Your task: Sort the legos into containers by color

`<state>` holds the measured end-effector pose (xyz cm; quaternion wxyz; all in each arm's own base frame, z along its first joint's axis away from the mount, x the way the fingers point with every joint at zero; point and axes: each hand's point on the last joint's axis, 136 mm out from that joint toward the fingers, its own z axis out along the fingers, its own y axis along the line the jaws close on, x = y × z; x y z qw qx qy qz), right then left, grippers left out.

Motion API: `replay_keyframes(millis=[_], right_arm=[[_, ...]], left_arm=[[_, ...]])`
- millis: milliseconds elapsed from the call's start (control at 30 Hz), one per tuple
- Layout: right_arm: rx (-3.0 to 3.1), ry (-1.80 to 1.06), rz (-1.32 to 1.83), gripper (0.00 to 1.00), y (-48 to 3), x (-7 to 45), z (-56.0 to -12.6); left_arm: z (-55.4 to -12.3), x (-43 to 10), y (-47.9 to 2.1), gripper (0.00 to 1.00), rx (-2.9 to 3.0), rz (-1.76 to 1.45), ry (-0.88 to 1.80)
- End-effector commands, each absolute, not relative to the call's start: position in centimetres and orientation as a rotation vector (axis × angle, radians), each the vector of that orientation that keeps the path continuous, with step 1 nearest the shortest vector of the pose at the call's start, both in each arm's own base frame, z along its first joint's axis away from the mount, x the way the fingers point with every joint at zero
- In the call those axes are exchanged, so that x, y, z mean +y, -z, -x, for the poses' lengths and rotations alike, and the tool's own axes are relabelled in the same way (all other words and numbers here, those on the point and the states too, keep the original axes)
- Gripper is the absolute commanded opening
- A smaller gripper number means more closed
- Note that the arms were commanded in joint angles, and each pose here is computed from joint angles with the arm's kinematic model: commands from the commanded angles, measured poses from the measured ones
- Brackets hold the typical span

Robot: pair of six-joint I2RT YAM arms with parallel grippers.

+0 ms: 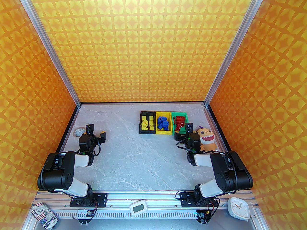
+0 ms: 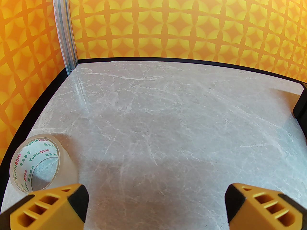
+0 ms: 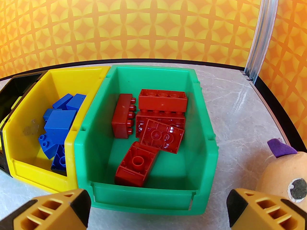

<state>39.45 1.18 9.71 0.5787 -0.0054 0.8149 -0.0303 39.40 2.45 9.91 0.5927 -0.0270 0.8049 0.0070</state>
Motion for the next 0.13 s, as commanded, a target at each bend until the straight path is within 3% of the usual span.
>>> replay_keyframes(millis=[0,100], right_arm=[[1.861,0.062,0.032,0.98,-11.09,1.44,-40.18],[1.858,0.066,0.031,0.98,-11.12,1.38,-40.12]], left_arm=[[-40.03,2.39,-10.84,0.99,1.844,0.036,-0.018],[-40.07,2.42,-10.88,0.99,1.842,0.036,-0.019]])
